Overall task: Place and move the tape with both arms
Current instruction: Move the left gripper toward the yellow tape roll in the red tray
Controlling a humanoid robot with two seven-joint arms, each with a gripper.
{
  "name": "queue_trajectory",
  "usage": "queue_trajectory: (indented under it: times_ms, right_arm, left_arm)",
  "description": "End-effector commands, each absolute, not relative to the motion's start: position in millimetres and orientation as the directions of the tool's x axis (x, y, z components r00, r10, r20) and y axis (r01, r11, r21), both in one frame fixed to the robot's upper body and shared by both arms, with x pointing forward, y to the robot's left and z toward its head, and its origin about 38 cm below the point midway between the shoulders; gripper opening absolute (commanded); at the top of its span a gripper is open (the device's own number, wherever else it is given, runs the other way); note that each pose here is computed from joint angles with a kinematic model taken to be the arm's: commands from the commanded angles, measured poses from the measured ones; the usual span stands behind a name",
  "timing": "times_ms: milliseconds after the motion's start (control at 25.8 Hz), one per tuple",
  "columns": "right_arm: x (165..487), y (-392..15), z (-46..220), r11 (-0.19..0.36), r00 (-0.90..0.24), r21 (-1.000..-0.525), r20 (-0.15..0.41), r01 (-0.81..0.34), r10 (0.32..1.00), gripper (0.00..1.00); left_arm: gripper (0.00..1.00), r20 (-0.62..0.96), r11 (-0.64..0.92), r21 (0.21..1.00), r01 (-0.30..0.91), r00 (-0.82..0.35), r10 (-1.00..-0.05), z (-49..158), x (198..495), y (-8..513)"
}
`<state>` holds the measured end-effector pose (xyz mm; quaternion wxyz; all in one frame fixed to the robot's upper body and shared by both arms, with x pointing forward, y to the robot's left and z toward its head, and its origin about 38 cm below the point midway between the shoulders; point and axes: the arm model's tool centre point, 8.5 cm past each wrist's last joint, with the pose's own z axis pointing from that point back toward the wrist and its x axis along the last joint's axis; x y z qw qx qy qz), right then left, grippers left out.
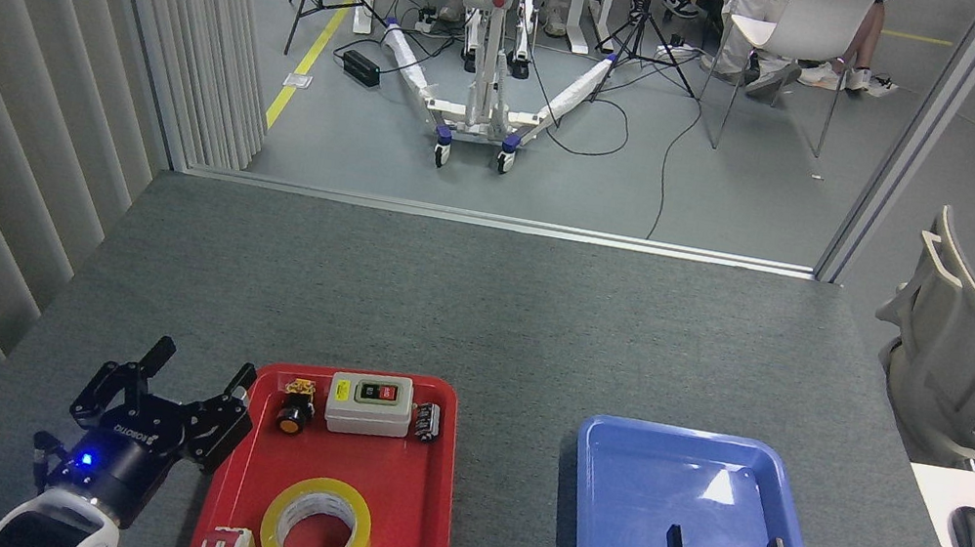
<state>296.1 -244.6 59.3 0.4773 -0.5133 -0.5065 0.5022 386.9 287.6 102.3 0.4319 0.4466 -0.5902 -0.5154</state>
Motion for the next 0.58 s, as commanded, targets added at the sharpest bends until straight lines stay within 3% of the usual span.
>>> queue_trajectory:
  times_ms: [0,233,349,427,543]
  right_arm:
    - [296.5,-244.5,59.1,-0.031,-0.017,-0.999,-0.032,0.04,0.999,1.0]
    - [297.1,-242.9,60.2,-0.026,-0.02,-0.999,-0.027,0.046,0.999,1.0]
    - [297.0,-242.9,60.6,-0.026,-0.02,-0.998,-0.027,0.051,0.999,1.0]
    - [296.5,-244.0,59.7,-0.03,-0.022,-0.998,-0.031,0.048,0.999,1.0]
    - [296.3,-243.7,58.2,-0.036,-0.043,-0.998,-0.038,0.043,0.998,1.0]
  left_arm:
    - [1.0,0.053,0.074,0.993,-0.089,-0.22,-0.974,102.6,385.4,291.7]
    - [1.0,0.065,0.08,0.994,-0.071,-0.198,-0.978,102.0,386.1,294.0]
    - [1.0,0.142,0.155,0.985,-0.074,-0.15,-0.978,96.4,387.7,275.3]
    - [1.0,0.16,0.164,0.986,-0.043,-0.085,-0.983,93.6,394.2,271.9]
    - [1.0,0.127,0.113,0.988,0.11,-0.132,-0.983,95.7,408.8,254.0]
